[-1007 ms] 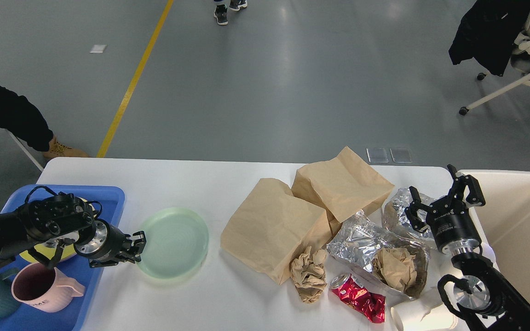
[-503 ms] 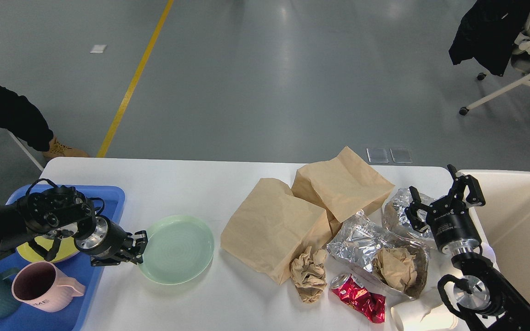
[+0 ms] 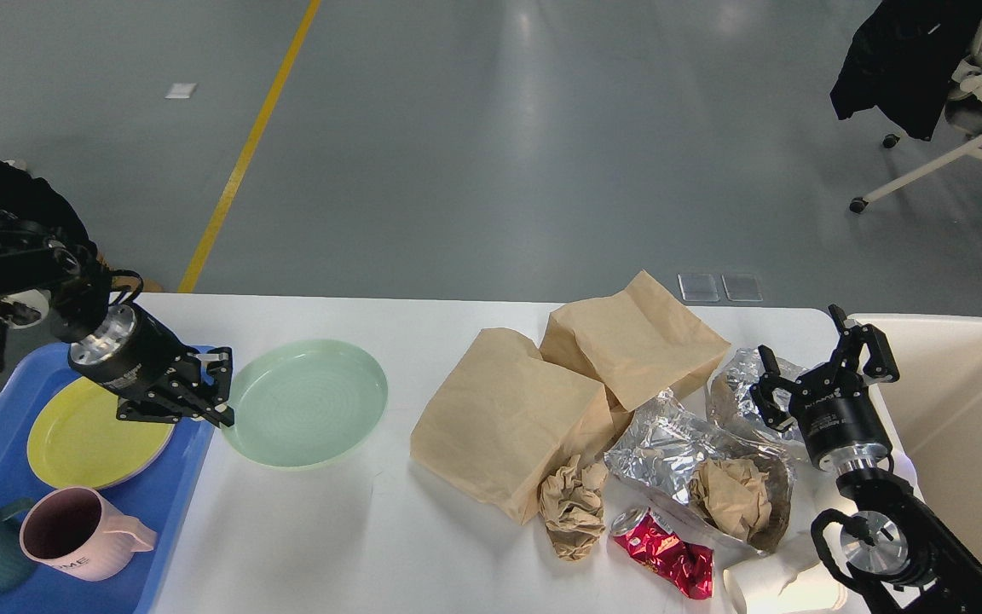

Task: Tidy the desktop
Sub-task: 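Lift the pale green plate and carry it over the yellow plate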

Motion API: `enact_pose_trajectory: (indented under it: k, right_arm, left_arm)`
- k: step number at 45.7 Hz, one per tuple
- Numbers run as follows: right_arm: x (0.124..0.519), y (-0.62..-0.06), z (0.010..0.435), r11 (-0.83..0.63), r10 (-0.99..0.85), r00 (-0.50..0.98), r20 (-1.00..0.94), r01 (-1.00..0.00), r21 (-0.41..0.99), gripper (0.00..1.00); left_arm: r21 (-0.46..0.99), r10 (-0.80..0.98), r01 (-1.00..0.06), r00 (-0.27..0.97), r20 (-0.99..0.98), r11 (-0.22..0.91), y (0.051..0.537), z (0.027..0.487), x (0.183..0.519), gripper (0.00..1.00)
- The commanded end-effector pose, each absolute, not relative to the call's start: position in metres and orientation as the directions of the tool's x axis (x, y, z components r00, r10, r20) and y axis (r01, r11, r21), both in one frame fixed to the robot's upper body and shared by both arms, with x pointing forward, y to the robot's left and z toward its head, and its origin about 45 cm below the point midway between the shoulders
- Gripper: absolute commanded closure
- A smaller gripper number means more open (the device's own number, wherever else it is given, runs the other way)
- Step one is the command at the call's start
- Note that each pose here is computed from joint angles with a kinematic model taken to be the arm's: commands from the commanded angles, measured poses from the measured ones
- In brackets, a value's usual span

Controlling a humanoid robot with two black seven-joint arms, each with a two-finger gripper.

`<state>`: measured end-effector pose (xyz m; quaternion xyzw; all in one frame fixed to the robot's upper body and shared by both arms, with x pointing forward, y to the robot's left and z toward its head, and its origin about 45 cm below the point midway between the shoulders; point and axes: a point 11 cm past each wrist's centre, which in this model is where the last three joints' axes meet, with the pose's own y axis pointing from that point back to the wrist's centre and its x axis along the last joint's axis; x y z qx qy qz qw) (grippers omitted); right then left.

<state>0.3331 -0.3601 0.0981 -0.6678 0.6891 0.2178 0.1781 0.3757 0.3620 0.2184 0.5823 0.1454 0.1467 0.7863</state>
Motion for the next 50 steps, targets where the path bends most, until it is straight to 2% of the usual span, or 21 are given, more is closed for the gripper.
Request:
enact_pose_trajectory:
  k: [1, 9, 16, 29, 39, 45, 50]
  right_arm:
    - [0.333, -0.36, 0.098, 0.013, -0.843, -0.045, -0.537, -0.998, 0.062, 0.0]
    - [0.333, -0.36, 0.098, 0.013, -0.843, -0.045, -0.537, -0.998, 0.062, 0.0]
    - [0.333, -0.36, 0.098, 0.013, -0.843, -0.045, -0.537, -0.998, 0.062, 0.0]
    - [0.333, -0.36, 0.098, 0.013, -0.843, -0.045, -0.537, -0.998, 0.062, 0.0]
    - [0.333, -0.36, 0.098, 0.013, -0.843, -0.045, -0.537, -0.998, 0.062, 0.0]
    - [0.333, -0.36, 0.098, 0.013, -0.843, -0.045, -0.537, -0.998, 0.062, 0.0]
    - [0.333, -0.36, 0.098, 0.013, -0.843, -0.045, -0.537, -0.998, 0.062, 0.0]
  left_arm:
    - [0.95, 0.403, -0.07, 0.913, -0.062, 0.305, 0.371, 0.262, 0.375, 1.0]
    - [0.944, 0.423, -0.187, 0.904, 0.058, 0.272, 0.391, 0.321, 0.385, 1.0]
    - [0.941, 0.434, -0.223, 0.896, 0.096, 0.253, 0.401, 0.338, 0.386, 1.0]
    - [0.952, 0.472, -0.223, 0.875, 0.102, 0.208, 0.428, 0.334, 0.377, 1.0]
    - [0.957, 0.614, -0.272, 0.774, 0.155, 0.101, 0.512, 0.315, 0.353, 1.0]
    - [0.963, 0.667, -0.259, 0.731, 0.147, 0.071, 0.54, 0.277, 0.34, 1.0]
    - [0.958, 0.687, -0.285, 0.701, 0.193, 0.022, 0.561, 0.264, 0.339, 1.0]
